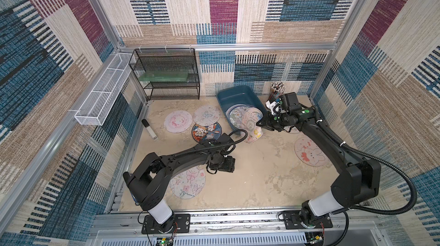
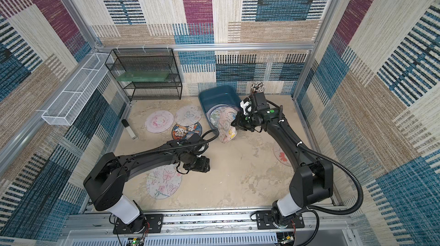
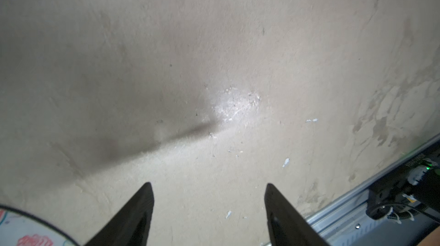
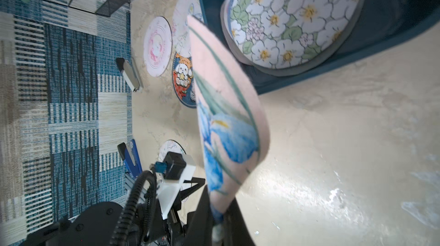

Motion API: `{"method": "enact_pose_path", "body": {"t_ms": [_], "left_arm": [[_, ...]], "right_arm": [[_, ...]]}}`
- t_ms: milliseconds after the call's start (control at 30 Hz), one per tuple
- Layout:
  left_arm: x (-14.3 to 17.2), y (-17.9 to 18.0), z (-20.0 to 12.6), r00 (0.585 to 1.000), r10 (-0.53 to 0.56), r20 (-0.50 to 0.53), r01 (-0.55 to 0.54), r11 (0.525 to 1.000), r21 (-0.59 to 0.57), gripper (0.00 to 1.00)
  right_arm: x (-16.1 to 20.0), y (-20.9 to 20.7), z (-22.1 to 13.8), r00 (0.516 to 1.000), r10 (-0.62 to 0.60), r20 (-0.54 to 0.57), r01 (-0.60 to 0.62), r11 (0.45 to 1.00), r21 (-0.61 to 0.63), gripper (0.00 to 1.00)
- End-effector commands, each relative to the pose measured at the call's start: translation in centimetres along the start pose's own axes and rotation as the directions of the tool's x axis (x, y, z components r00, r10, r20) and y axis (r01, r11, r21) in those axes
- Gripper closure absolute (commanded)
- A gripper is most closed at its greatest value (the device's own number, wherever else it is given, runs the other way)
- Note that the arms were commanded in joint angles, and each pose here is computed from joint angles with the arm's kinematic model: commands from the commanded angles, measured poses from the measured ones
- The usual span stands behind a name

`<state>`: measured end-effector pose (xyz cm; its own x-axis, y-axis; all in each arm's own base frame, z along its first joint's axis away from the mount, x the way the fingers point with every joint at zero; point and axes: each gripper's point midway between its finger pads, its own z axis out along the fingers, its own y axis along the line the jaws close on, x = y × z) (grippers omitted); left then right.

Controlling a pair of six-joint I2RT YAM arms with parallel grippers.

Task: Put the coasters into the storage box
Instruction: Pick up the coaster from the center of the board, then place the coaster in the storage box.

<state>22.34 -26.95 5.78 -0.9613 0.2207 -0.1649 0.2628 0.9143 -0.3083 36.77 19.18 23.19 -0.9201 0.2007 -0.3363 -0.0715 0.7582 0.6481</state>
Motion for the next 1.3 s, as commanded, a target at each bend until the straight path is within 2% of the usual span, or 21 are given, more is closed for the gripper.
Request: {"method": "enact_pose_path", "body": {"t_ms": [0,233,433,600,767,967,1067,1167,1267], "left_arm": [[-0.1,0.4,-0.3,1.000,-0.019,0.023,0.020,1.000,-0.010,0.27],[0.0,0.8,-1.1,0.999,-0.028,0.042,0.029,1.000,-0.012,0.26],[0.4,1.1,-1.5,0.998,-0.041,0.049,0.042,0.999,-0.019,0.26],[0.6,1.4,-1.8,0.997,-0.050,0.056,0.052,0.998,-0.025,0.26],[0.6,1.5,-1.9,0.997,-0.055,0.058,0.056,0.998,-0.031,0.26],[0.6,1.5,-1.7,0.997,-0.054,0.051,0.056,0.998,-0.032,0.26],[0.6,1.5,-1.7,0.997,-0.052,0.050,0.054,0.998,-0.034,0.26],[0.4,1.5,-1.8,0.997,-0.049,0.052,0.051,0.998,-0.040,0.26],[0.3,1.6,-2.1,0.997,-0.046,0.055,0.048,0.998,-0.051,0.26]], "right_arm": [[-2.2,1.6,0.8,0.999,-0.035,0.023,0.037,0.997,-0.066,0.91],[-7.0,2.5,5.0,0.996,-0.051,0.073,0.059,0.991,-0.118,0.91],[-9.5,1.1,9.2,0.998,-0.030,0.061,0.038,0.990,-0.135,0.90],[-9.9,-3.6,12.5,0.999,0.025,0.036,-0.024,0.999,-0.046,0.90],[-9.7,-7.9,13.9,0.998,0.061,0.018,-0.062,0.997,0.046,0.90],[-9.9,-10.8,14.9,0.997,0.072,0.001,-0.072,0.991,0.109,0.88],[-10.1,-11.5,15.2,0.998,0.066,-0.005,-0.064,0.988,0.143,0.82],[-10.4,-11.6,14.9,0.998,0.058,0.008,-0.058,0.983,0.172,0.60],[-10.8,-11.6,14.3,0.999,0.045,0.026,-0.050,0.975,0.216,0.44]]}}
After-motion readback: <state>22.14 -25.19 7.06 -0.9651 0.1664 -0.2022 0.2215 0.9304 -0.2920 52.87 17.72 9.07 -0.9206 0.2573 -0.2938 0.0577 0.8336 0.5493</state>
